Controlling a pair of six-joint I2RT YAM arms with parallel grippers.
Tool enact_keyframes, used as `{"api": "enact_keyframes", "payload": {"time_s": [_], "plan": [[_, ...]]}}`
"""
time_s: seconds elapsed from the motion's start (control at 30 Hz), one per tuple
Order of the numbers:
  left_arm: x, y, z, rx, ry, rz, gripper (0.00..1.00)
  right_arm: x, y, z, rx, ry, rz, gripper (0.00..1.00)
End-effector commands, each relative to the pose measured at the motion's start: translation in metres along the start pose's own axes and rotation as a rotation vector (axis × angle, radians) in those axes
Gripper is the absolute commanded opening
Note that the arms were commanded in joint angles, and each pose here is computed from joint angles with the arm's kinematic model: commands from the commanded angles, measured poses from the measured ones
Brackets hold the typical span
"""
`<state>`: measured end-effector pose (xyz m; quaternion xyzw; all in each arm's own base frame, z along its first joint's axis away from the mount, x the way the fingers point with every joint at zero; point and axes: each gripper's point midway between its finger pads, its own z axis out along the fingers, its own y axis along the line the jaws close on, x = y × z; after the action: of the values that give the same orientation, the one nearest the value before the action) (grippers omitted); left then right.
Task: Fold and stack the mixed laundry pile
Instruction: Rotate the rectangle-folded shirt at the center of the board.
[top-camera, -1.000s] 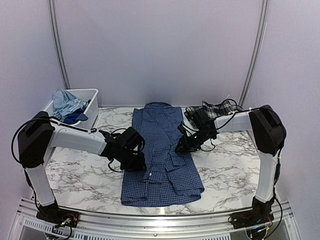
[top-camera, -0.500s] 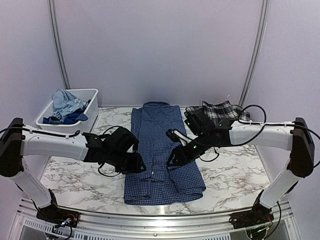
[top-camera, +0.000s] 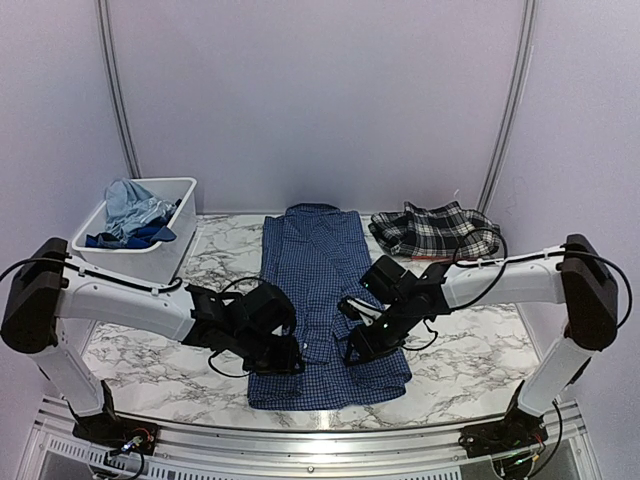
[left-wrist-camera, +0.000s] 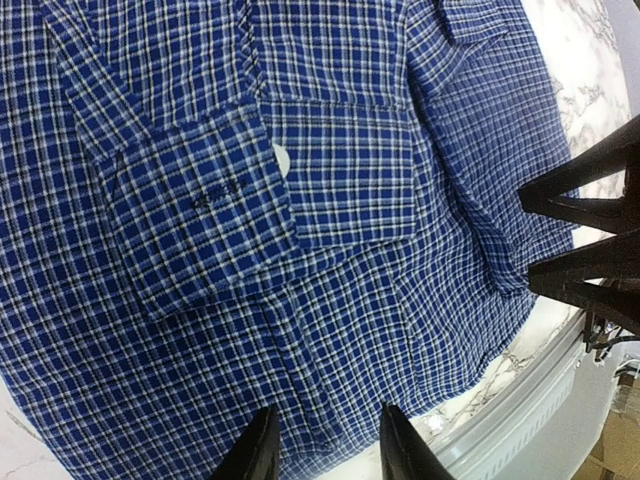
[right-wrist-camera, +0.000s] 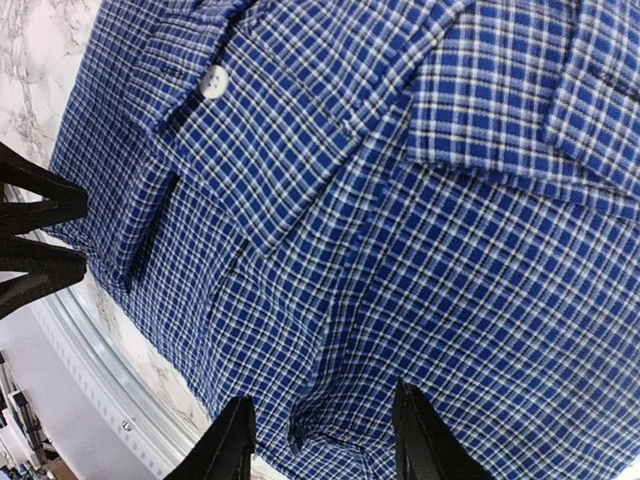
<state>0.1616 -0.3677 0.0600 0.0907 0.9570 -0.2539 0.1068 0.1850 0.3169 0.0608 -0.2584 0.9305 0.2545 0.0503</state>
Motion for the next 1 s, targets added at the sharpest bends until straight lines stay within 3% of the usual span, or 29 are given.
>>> {"api": "enact_keyframes", "payload": {"time_s": [0.0,0.3,0.5,0.6,0.67,0.97], "plan": [[0.009,0.001,0.009,-0.014,0.056,-0.013,0.36,0.003,0.001,0.014,0.007,0.019,0.006,0.43],[0.02,0.003,0.021,-0.028,0.103,0.011,0.3,0.012,0.003,0.028,-0.019,0.047,0.028,0.3],[0.021,0.004,0.028,-0.039,0.115,0.023,0.22,0.011,0.006,0.032,-0.042,0.045,0.039,0.09],[0.021,0.004,0.031,-0.042,0.117,0.027,0.11,0.01,0.008,0.032,-0.054,0.047,0.042,0.01],[0.018,0.001,0.029,-0.033,0.109,0.033,0.0,0.007,0.012,0.028,-0.058,0.037,0.039,0.0],[-0.008,-0.049,-0.007,0.11,0.033,0.113,0.0,-0.033,0.06,-0.013,-0.173,-0.033,-0.02,0.0]]}}
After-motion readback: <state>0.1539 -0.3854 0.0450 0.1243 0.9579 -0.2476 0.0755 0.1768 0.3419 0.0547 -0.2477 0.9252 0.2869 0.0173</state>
